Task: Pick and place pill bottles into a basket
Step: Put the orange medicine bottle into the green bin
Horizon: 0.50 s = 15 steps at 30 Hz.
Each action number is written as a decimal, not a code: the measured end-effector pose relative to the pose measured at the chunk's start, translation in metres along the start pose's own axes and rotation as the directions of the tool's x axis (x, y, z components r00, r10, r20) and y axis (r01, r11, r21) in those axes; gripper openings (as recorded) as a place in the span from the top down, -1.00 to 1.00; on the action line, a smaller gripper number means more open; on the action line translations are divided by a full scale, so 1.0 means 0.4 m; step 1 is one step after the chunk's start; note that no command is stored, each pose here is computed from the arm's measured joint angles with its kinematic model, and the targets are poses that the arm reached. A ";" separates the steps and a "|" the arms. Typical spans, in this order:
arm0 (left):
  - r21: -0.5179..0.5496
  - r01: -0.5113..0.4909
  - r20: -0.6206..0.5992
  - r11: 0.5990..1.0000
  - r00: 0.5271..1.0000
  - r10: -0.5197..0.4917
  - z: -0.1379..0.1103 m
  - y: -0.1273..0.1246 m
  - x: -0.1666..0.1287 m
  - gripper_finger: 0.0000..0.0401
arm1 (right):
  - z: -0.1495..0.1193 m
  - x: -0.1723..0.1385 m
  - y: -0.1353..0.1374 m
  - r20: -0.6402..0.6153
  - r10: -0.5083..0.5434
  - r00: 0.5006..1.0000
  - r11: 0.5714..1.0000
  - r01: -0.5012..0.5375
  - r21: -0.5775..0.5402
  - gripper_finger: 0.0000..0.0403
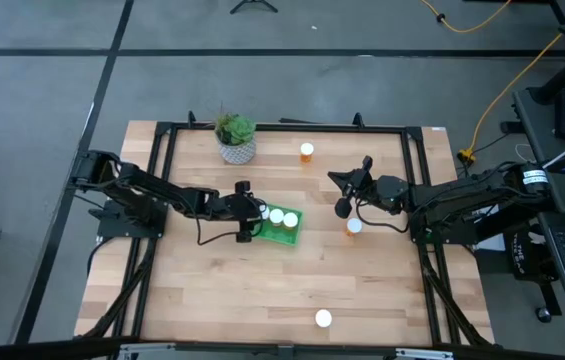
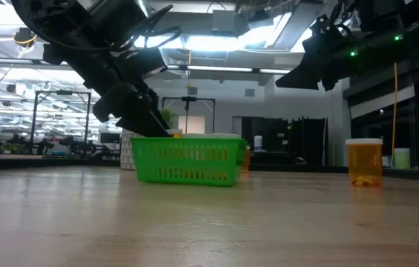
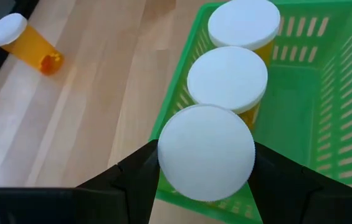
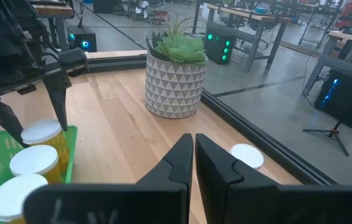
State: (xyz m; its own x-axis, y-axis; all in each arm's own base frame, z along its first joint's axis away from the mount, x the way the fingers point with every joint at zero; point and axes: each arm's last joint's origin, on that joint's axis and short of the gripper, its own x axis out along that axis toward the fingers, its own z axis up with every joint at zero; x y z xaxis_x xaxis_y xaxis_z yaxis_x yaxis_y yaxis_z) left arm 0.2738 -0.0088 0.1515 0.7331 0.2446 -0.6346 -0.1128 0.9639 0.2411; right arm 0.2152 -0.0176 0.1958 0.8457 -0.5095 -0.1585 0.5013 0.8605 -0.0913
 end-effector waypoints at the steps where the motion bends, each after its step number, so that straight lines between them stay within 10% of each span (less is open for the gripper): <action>1: 0.000 -0.001 0.000 1.000 1.000 0.001 0.000 0.000 0.000 -0.06 | 0.000 0.000 0.000 0.000 0.000 1.000 1.000 0.000 0.000 0.88; 15: 0.000 -0.022 -0.001 1.000 1.000 0.022 0.000 0.002 0.000 -0.06 | 0.000 0.000 0.000 0.000 0.000 1.000 1.000 0.000 0.000 0.88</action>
State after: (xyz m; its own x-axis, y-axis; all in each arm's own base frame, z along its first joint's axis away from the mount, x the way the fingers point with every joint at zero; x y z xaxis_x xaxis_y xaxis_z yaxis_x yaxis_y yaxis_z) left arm 0.2737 -0.0082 0.1517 0.7300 0.2654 -0.6298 -0.1287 0.9584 0.2546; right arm 0.2152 -0.0176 0.1958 0.8457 -0.5096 -0.1585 0.5013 0.8604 -0.0914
